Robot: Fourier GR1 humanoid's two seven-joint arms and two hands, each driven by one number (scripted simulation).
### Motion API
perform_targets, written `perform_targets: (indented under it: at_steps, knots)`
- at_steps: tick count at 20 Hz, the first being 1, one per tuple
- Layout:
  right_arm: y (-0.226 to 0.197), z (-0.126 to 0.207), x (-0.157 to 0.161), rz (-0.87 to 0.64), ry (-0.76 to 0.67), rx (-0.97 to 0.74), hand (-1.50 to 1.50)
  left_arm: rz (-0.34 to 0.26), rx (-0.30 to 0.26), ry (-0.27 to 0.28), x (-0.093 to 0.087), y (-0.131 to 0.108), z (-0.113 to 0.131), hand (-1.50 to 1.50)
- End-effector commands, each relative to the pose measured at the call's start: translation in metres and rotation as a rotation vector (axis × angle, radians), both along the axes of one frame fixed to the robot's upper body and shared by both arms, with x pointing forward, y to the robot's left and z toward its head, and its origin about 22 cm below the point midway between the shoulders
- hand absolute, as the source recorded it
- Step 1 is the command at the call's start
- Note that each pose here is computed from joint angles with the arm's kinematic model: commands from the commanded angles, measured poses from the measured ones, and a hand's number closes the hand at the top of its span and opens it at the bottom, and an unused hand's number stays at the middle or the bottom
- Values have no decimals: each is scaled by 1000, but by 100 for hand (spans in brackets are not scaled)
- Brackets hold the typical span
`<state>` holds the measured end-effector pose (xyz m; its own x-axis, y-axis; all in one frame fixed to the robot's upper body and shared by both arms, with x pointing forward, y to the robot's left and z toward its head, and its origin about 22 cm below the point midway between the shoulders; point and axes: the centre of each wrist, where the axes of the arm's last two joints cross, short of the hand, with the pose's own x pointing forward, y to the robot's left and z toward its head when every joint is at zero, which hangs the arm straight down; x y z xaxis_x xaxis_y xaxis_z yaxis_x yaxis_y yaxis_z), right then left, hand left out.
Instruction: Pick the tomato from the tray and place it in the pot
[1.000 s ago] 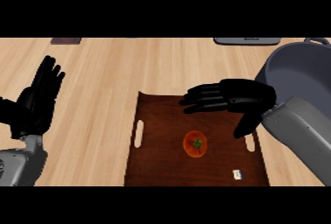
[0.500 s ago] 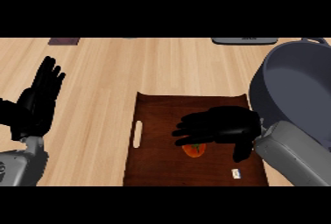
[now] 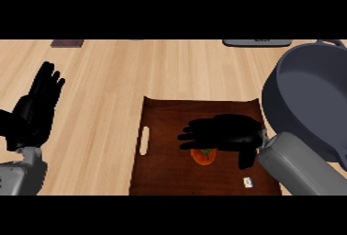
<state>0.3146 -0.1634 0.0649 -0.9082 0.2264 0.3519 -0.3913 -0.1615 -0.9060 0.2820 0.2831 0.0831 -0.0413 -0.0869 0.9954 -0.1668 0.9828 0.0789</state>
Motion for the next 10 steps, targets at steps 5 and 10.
perform_targets:
  at_steps: [5, 10]
  knots:
    - [14, -21, 10, -8, -2, -1, -150, -1, -1, 1, 22, -14, -3, 0]
    - [3, -31, 11, -8, -23, -57, -150, 18, 3, 3, -4, -6, 12, 0]
